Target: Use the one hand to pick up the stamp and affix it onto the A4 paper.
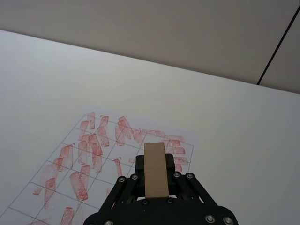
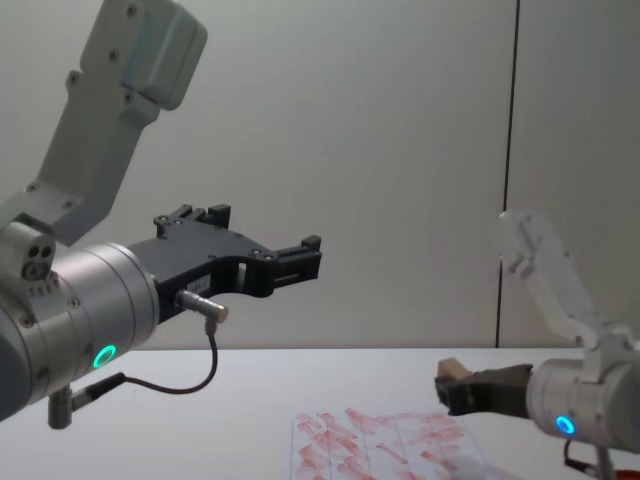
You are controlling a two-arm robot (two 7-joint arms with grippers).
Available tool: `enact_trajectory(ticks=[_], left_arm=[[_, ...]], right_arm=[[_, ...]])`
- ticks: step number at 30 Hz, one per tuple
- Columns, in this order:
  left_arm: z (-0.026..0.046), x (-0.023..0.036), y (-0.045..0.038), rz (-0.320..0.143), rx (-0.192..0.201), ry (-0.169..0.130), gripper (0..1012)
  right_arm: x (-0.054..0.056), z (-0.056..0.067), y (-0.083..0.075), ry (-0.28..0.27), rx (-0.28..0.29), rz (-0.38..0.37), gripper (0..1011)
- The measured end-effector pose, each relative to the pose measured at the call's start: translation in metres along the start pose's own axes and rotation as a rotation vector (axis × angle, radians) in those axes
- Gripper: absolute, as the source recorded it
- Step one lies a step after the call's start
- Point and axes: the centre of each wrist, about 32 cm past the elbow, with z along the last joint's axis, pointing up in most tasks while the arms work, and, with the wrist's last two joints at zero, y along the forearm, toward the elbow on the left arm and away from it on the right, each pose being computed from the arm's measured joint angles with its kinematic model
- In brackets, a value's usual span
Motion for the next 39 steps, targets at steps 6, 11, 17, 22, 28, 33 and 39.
enact_trajectory(ticks=[6, 11, 17, 22, 28, 33, 39], left_arm=[[0.0, 0.0, 0.0, 0.0, 0.0, 0.0, 993], [0.0, 0.0, 0.0, 0.0, 0.0, 0.0, 993], [0.0, 0.0, 0.0, 0.0, 0.0, 0.0, 993], [0.0, 0.0, 0.0, 0.0, 0.0, 0.0, 993], [0.0, 0.0, 0.0, 0.0, 0.0, 0.0, 993], [0.0, 0.0, 0.0, 0.0, 0.0, 0.0, 993], [0.0, 0.0, 0.0, 0.0, 0.0, 0.0, 993]], right_arm=[[-0.001, -0.004, 0.017, 0.0, -0.031, 0.017, 221], [-0.003, -0.008, 0.027, -0.002, -0.058, 0.037, 221], [-0.008, -0.014, 0.036, -0.008, -0.091, 0.068, 220], [-0.011, -0.017, 0.038, -0.011, -0.112, 0.08, 221], [-0.013, -0.022, 0.039, -0.015, -0.144, 0.089, 221], [-0.013, -0.023, 0.04, -0.019, -0.157, 0.09, 221], [-0.013, -0.025, 0.04, -0.021, -0.17, 0.089, 220]])
